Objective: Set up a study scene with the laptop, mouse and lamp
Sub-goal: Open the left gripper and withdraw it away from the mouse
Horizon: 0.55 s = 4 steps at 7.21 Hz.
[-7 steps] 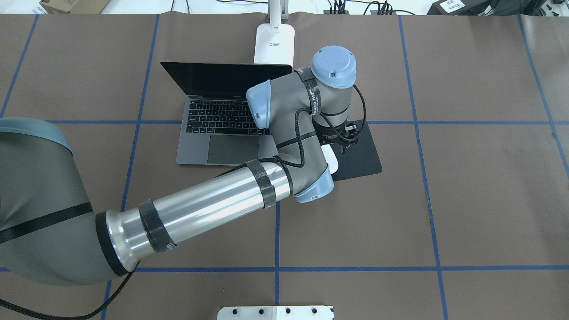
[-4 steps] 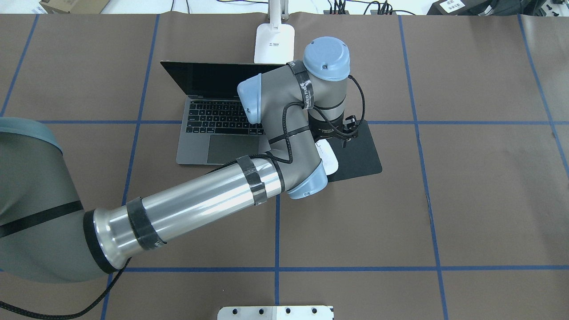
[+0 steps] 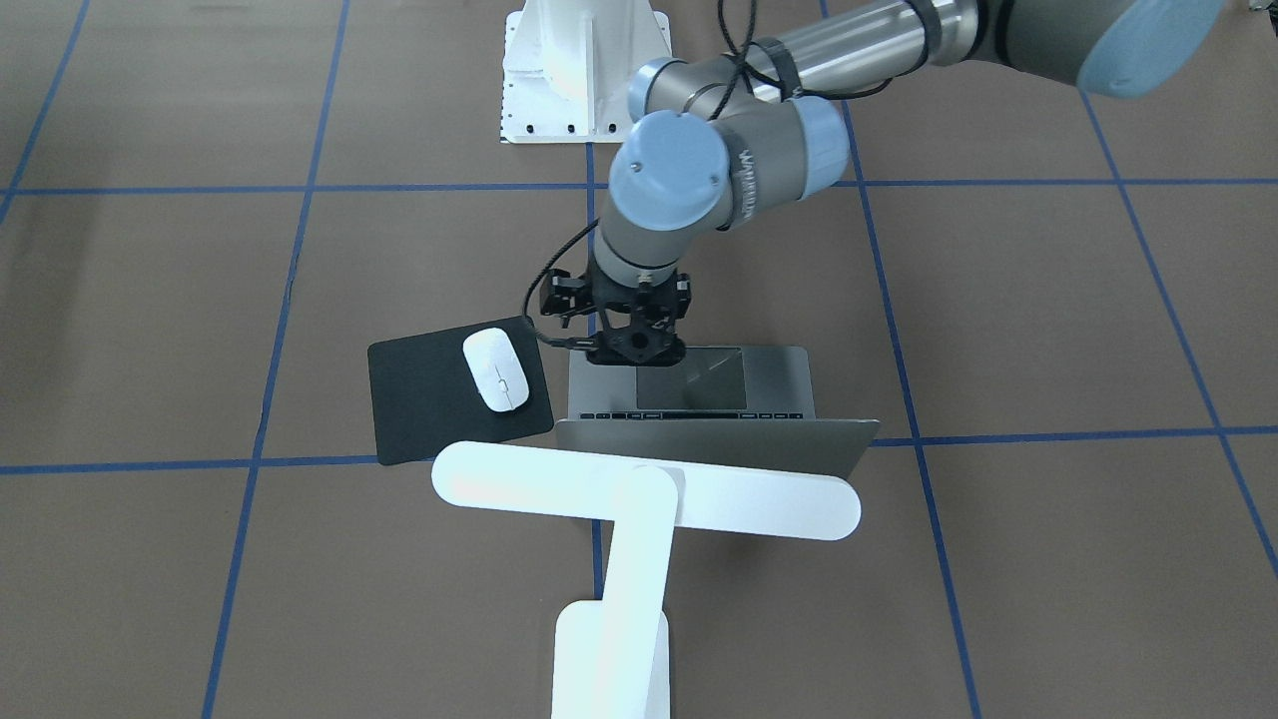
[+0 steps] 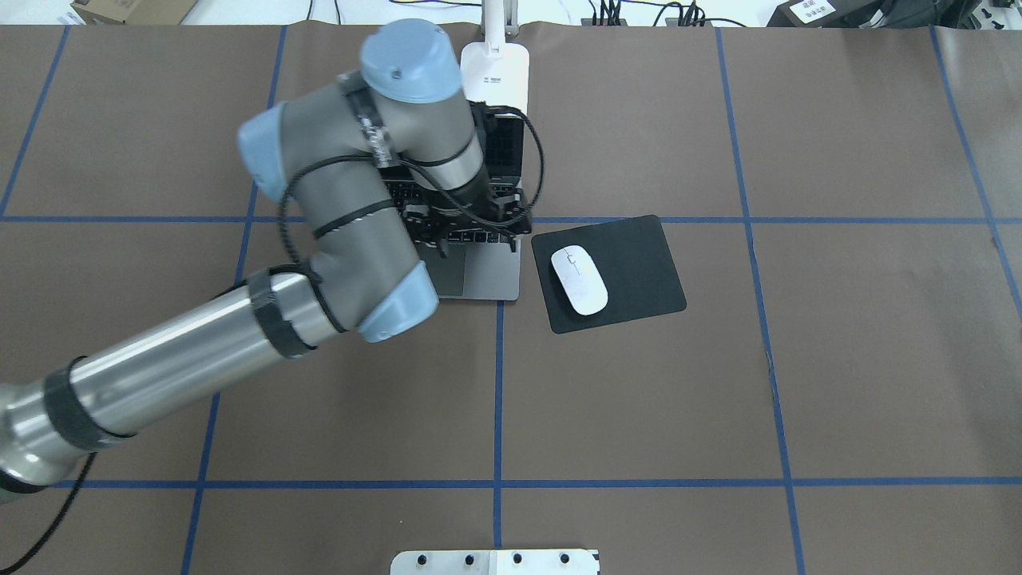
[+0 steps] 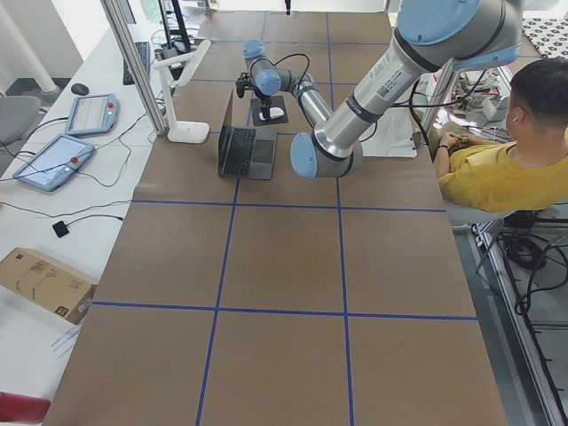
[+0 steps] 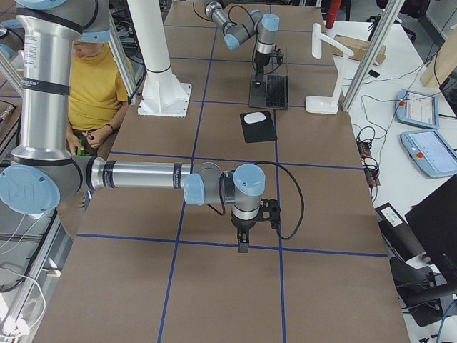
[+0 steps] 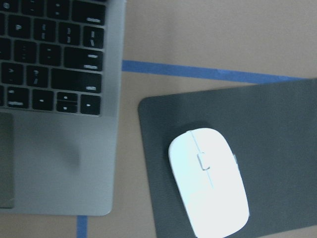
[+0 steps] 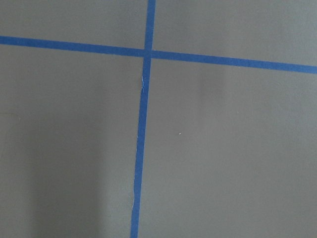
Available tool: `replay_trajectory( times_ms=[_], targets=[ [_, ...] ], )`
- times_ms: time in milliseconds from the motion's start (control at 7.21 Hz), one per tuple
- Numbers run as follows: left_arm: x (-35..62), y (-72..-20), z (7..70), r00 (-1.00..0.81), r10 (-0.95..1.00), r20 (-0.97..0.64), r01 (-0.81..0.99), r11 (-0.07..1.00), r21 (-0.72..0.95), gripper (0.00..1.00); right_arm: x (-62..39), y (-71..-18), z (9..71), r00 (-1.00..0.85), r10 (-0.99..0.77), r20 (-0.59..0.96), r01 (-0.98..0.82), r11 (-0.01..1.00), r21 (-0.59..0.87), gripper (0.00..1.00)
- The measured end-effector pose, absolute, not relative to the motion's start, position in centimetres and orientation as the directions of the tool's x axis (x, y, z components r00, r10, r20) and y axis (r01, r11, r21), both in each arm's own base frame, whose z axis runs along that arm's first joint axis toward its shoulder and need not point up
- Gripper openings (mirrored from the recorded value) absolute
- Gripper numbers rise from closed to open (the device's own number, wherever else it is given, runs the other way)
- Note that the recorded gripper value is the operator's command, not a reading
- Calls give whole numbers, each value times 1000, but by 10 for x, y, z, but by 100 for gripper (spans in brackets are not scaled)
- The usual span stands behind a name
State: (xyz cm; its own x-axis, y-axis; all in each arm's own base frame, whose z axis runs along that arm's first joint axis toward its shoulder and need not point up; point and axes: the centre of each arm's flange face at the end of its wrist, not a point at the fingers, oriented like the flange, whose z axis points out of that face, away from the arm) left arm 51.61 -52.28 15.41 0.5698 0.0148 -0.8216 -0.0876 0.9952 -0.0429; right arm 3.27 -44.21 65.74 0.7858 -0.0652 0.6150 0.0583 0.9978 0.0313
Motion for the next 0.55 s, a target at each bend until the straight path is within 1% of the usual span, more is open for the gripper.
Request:
replay_trajectory(
  times_ms=[277, 555],
  targets=[
    [393, -516, 205, 613, 143, -777, -138, 988, 74, 100, 33, -440, 659, 786, -63, 616, 58, 998, 28, 100],
    [276, -528, 271, 662, 253, -706, -191, 967, 168, 100, 32, -440, 659, 785, -62, 617, 58, 998, 26, 100]
  ],
)
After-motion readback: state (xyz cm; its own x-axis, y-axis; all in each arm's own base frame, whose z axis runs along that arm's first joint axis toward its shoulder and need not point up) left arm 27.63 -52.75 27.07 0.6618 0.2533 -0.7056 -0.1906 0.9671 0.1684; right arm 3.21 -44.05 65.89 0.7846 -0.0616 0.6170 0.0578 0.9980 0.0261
